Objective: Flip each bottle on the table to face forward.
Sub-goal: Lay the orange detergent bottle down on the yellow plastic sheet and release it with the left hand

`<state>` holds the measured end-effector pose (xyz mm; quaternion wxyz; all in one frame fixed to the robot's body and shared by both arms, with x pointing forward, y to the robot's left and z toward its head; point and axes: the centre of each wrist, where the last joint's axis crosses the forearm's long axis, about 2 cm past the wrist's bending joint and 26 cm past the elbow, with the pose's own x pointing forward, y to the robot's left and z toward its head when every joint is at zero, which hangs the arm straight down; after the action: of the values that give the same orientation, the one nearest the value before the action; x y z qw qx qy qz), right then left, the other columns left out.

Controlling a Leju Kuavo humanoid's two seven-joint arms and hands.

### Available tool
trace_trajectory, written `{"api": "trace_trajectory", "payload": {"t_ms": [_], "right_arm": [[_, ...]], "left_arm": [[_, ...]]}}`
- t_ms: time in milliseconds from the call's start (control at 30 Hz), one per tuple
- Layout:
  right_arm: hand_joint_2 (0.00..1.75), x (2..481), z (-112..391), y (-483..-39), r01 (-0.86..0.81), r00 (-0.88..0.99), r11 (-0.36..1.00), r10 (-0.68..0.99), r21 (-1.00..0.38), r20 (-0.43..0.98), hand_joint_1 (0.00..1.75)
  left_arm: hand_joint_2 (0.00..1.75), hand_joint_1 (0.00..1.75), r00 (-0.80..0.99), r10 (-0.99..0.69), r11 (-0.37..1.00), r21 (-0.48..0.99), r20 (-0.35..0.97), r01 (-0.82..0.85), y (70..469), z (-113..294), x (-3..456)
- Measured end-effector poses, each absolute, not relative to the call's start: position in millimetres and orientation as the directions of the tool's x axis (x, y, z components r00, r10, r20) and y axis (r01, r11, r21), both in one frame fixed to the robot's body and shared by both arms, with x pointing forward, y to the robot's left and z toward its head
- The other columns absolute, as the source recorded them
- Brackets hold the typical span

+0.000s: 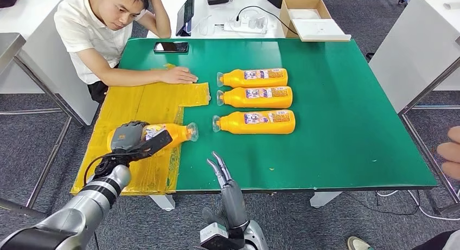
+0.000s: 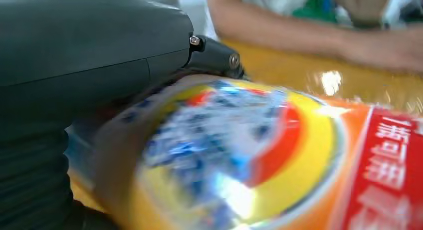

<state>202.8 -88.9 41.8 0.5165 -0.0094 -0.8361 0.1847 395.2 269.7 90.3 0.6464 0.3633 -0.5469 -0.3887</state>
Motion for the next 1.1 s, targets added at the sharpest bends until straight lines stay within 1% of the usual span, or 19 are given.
{"api": "trace_trajectory", "payload": {"t_ms": [133, 233, 333, 433, 533, 600, 667, 767, 833, 867, 933, 1000, 1100], "right_arm": [[0.00, 203, 41, -89, -0.181, -0.462, 0.931, 0.204, -0.317, 0.863, 0.00], [0.00, 203, 41, -88, -0.188, -0.458, 0.932, 0.197, -0.311, 0.867, 0.00], [0.00, 204, 41, -88, -0.190, -0.457, 0.932, 0.194, -0.309, 0.868, 0.00], [0.00, 204, 42, -88, -0.191, -0.457, 0.932, 0.193, -0.307, 0.868, 0.00], [0.00, 203, 42, -88, -0.191, -0.457, 0.932, 0.192, -0.307, 0.868, 0.00], [0.00, 203, 42, -87, -0.191, -0.458, 0.932, 0.192, -0.307, 0.868, 0.00], [0.00, 203, 42, -87, -0.189, -0.459, 0.932, 0.194, -0.308, 0.867, 0.00], [0.00, 203, 41, -89, -0.181, -0.465, 0.930, 0.206, -0.320, 0.861, 0.00], [0.00, 201, 40, -90, -0.181, -0.470, 0.926, 0.215, -0.332, 0.856, 0.00], [0.00, 200, 39, -91, -0.182, -0.472, 0.924, 0.219, -0.337, 0.854, 0.00], [0.87, 199, 38, -92, -0.184, -0.484, 0.917, 0.228, -0.353, 0.845, 0.00], [1.75, 198, 39, -93, -0.177, -0.506, 0.909, 0.246, -0.378, 0.827, 0.00], [1.75, 199, 41, -99, -0.144, -0.534, 0.900, 0.280, -0.412, 0.798, 0.00]], "left_arm": [[1.75, 0.00, 0.037, -0.864, 0.497, 0.841, 0.502, 0.212, 271, 91, 398], [1.75, 0.00, -0.019, -0.779, 0.593, 0.747, 0.627, 0.301, 273, 91, 399], [1.75, 0.00, -0.054, -0.691, 0.654, 0.655, 0.721, 0.378, 275, 92, 400], [1.75, 0.00, -0.088, -0.613, 0.695, 0.588, 0.785, 0.413, 276, 90, 397], [1.75, 0.00, -0.110, -0.551, 0.733, 0.543, 0.827, 0.409, 276, 85, 392], [1.75, 0.00, -0.126, -0.524, 0.755, 0.529, 0.842, 0.387, 276, 83, 388], [1.75, 0.00, -0.158, -0.492, 0.791, 0.515, 0.856, 0.330, 274, 79, 383], [1.75, 0.00, -0.248, -0.422, 0.878, 0.462, 0.872, 0.128, 262, 77, 370], [1.75, 0.00, -0.308, -0.371, 0.923, 0.384, 0.876, -0.021, 250, 80, 362], [1.75, 0.00, -0.329, -0.347, 0.936, 0.345, 0.878, -0.067, 245, 83, 358], [1.75, 0.00, -0.372, -0.290, 0.957, 0.258, 0.882, -0.134, 235, 89, 351], [1.75, 0.00, -0.424, -0.224, 0.965, 0.140, 0.877, -0.222, 227, 97, 342], [1.75, 0.00, -0.487, -0.165, 0.943, -0.007, 0.858, -0.332, 220, 114, 328]]}}
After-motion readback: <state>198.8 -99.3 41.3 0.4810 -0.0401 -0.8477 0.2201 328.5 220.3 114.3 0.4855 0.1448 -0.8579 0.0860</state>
